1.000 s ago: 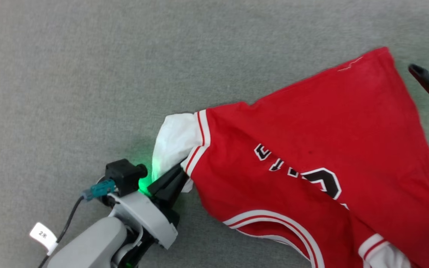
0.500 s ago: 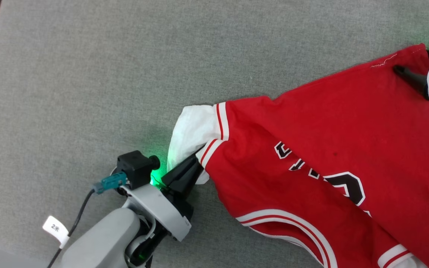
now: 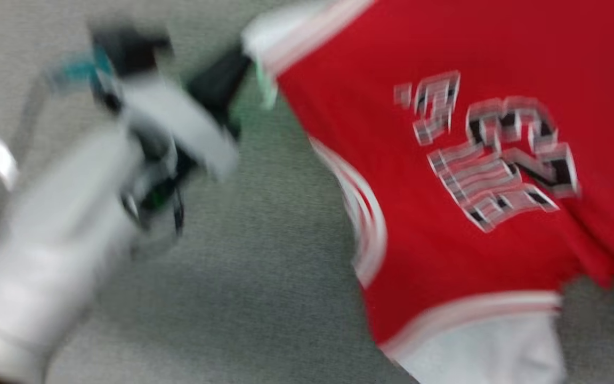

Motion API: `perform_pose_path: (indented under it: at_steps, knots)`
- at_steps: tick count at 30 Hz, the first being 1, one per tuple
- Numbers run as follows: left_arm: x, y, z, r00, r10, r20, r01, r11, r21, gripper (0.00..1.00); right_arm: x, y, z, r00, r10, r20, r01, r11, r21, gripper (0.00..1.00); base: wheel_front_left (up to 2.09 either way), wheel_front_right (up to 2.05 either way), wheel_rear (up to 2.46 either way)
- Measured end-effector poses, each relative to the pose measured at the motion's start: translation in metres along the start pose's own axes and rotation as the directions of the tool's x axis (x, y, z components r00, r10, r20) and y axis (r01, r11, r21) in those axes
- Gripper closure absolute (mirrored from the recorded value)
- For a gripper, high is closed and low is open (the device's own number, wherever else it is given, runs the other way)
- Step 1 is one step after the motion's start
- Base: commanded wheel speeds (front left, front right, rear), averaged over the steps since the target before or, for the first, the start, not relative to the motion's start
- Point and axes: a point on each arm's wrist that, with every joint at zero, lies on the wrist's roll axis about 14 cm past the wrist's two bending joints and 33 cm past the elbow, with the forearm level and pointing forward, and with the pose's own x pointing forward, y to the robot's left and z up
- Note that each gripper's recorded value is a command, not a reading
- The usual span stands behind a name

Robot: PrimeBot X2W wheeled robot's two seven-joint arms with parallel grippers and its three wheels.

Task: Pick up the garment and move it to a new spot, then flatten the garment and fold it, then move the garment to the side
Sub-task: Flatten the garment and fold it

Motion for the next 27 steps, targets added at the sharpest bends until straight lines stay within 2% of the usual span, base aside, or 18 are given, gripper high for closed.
perform_pose_path:
  at_steps: [3,7,9,12,16,18,20,22,27]
  knots:
    - [0.036,0.002,0.051,0.997,-0.014,0.08,0.013,1.0,0.012,1.0,-0.005,-0.025,0.035,0.991,-0.071,0.11,0.067,0.997,0.039,1.0,0.0,0.0,0.0]
    - [0.077,0.007,0.125,0.977,-0.008,0.214,-0.002,0.999,0.049,1.0,-0.02,-0.06,0.087,0.946,-0.175,0.272,0.157,0.984,0.085,1.0,0.0,0.0,0.0]
    - [0.094,0.007,0.153,0.965,-0.004,0.261,-0.019,0.996,0.087,1.0,-0.029,-0.074,0.109,0.914,-0.219,0.341,0.191,0.975,0.114,1.0,0.0,0.0,0.0]
    - [0.111,0.002,0.193,0.933,0.006,0.359,-0.042,0.995,0.094,1.0,-0.045,-0.092,0.137,0.858,-0.276,0.434,0.237,0.961,0.144,1.0,0.0,0.0,0.0]
    - [0.114,-0.007,0.256,0.844,0.017,0.537,-0.049,0.998,0.045,1.0,-0.067,-0.101,0.173,0.769,-0.312,0.558,0.263,0.95,0.168,1.0,0.0,0.0,0.0]
    - [0.111,-0.01,0.275,0.807,0.02,0.59,-0.03,1.0,0.007,1.0,-0.08,-0.105,0.187,0.717,-0.323,0.617,0.264,0.946,0.188,1.0,0.0,0.0,0.0]
    - [0.109,-0.014,0.282,0.786,0.018,0.618,0.004,0.999,-0.035,1.0,-0.086,-0.106,0.192,0.69,-0.33,0.644,0.27,0.943,0.194,1.0,0.0,0.0,0.0]
    - [0.108,-0.013,0.276,0.788,0.018,0.615,0.014,0.999,-0.046,1.0,-0.085,-0.106,0.186,0.694,-0.331,0.639,0.278,0.942,0.186,1.0,0.0,0.0,0.0]
    - [0.109,-0.013,0.205,0.846,0.022,0.532,0.056,0.99,-0.13,1.0,-0.059,-0.099,0.127,0.783,-0.312,0.538,0.27,0.95,0.157,1.0,0.0,0.0,0.0]
